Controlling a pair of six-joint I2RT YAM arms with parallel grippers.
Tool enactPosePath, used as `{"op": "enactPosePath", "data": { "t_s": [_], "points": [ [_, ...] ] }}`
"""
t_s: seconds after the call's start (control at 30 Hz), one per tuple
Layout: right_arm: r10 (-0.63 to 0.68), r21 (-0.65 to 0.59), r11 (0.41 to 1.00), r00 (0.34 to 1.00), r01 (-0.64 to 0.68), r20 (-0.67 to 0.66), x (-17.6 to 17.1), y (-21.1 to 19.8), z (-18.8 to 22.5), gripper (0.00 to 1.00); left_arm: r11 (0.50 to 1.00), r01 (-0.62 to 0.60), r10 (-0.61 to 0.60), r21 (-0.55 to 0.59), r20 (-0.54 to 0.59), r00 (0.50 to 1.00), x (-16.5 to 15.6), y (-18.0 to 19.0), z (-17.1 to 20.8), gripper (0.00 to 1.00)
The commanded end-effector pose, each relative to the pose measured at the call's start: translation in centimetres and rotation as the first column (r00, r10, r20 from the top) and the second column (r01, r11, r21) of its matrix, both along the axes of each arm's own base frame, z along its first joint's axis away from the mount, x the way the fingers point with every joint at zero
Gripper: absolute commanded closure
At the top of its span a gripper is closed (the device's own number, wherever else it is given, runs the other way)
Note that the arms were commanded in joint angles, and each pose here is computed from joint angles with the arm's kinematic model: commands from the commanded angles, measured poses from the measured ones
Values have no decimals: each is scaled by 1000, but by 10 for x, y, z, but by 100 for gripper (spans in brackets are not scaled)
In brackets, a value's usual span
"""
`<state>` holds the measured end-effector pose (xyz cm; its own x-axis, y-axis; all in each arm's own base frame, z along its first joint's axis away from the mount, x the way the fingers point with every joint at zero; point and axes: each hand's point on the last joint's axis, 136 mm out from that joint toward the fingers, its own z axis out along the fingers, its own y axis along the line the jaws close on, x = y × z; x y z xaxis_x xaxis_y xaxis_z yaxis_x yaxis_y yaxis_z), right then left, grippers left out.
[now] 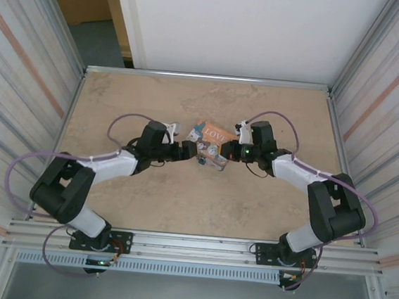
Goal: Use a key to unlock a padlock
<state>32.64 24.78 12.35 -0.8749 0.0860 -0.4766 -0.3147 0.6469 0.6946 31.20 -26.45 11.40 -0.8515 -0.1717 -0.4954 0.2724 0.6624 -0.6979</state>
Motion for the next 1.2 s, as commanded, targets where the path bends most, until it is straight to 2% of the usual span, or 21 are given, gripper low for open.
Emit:
{"op": "enactPosePath", "data": {
  "t_s": [0.0, 0.33, 0.5, 0.83, 1.17],
  "points": [
    [7, 7, 1000, 999, -8, 40, 6, 5, 17, 100, 998, 20, -24, 62, 68, 997, -13, 10, -1, 25],
    [5, 2, 1000, 1000, -5, 22, 25, 26, 2, 100, 989, 109, -119, 95, 103, 988, -33, 3, -19, 25],
    [-14, -65, 998, 1000, 13, -9, 32, 23, -17, 100, 987, 129, -140, 96, 123, 983, -28, -3, -30, 25],
    [-4, -141, 990, 996, -8, -88, 23, 18, -47, 100, 980, 179, -191, 89, 149, 970, -16, -18, -44, 26],
    [4, -161, 987, 995, -21, -102, 19, 16, -53, 100, 966, 229, -250, 123, 207, 946, -5, -31, -55, 34]
  ]
}}
